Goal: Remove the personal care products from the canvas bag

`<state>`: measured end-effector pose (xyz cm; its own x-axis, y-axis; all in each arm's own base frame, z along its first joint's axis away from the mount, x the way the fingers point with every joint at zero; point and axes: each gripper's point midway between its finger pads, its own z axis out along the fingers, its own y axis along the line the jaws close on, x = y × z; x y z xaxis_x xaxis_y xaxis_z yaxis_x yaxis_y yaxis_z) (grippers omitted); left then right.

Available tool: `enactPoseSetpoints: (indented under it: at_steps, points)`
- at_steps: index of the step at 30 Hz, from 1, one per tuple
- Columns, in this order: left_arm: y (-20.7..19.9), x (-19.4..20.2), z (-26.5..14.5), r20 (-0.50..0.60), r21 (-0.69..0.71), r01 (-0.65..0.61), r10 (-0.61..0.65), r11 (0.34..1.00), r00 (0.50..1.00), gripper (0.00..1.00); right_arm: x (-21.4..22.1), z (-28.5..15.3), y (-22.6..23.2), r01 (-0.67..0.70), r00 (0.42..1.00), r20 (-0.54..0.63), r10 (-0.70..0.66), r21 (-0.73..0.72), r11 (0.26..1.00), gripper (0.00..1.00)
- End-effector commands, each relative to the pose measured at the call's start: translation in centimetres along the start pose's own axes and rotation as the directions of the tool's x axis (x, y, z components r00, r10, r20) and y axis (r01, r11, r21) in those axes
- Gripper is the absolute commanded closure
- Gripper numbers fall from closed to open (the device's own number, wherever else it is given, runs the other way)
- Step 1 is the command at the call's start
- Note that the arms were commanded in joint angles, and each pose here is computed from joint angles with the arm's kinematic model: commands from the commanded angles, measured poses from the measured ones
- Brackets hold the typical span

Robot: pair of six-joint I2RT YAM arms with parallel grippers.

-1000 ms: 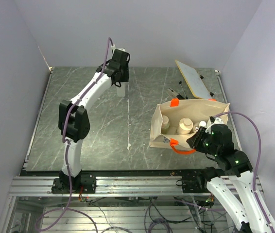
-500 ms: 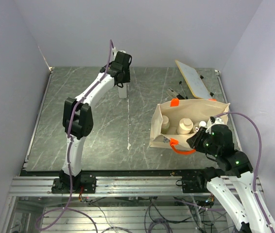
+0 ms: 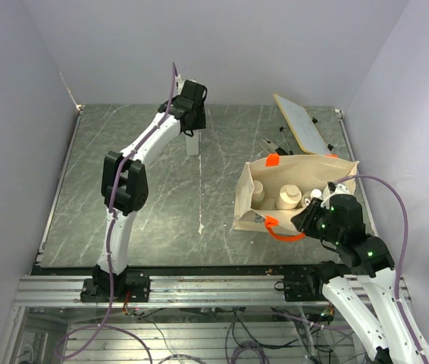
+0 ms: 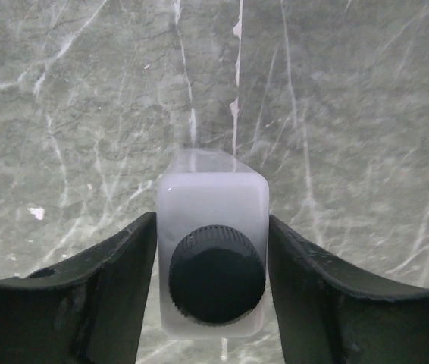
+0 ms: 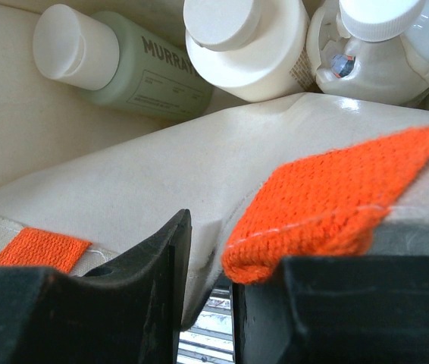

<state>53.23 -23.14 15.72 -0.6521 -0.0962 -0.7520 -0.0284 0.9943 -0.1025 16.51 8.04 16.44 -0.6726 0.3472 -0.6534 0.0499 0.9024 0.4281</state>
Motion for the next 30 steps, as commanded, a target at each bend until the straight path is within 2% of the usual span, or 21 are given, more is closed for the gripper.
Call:
enactPoseSetpoints:
  at_steps: [1,2,4,9,13,18,22,27,30]
  points:
    - [-1.3,-6.0,-3.1,0.143,0.029,0.049,-0.052,0.998,0.988,0.2,-0.3,0.1,0.4,0.008,1.0,0.015,-0.008,-0.023,1.0,0.75]
    - [-1.3,-6.2,-3.6,0.143,0.031,0.045,-0.049,0.998,0.988,0.13,-0.3,0.1,0.4,0.009,1.0,0.014,-0.009,-0.024,1.0,0.75]
    - [-1.2,-7.0,-5.1,0.15,0.045,0.047,-0.053,0.998,0.987,0.07,-0.3,0.1,0.4,0.01,1.0,0.015,-0.01,-0.022,1.0,0.75]
    - [-0.8,-7.2,-9.8,0.131,0.091,0.073,-0.084,0.993,0.988,0.08,-0.1,0.2,0.8,0.037,0.999,0.002,-0.037,-0.05,0.998,0.74]
    - [-1.6,-3.9,-14.2,0.068,0.16,0.056,-0.068,0.986,0.995,0.09,-0.3,-0.1,1.1,0.053,0.999,0.004,-0.052,-0.066,0.996,0.73]
    - [-5.0,0.7,-21.1,0.026,0.266,0.041,-0.05,0.963,0.998,0.11,-0.2,0.1,1.1,0.057,0.998,-0.001,-0.057,-0.071,0.996,0.73]
    - [-9.5,3.7,-26.9,0.049,0.366,0.01,-0.03,0.931,0.998,0.13,0.0,0.3,1.2,0.059,0.998,-0.014,-0.06,-0.074,0.996,0.73]
    - [-15.3,7.6,-31.7,0.105,0.438,-0.122,0.084,0.89,0.991,0.17,0.1,0.2,1.5,0.069,0.997,-0.015,-0.071,-0.093,0.993,0.74]
    - [-18.0,10.0,-33.0,0.133,0.441,-0.224,0.184,0.869,0.974,0.24,0.0,-0.1,1.6,0.072,0.997,-0.006,-0.073,-0.104,0.992,0.74]
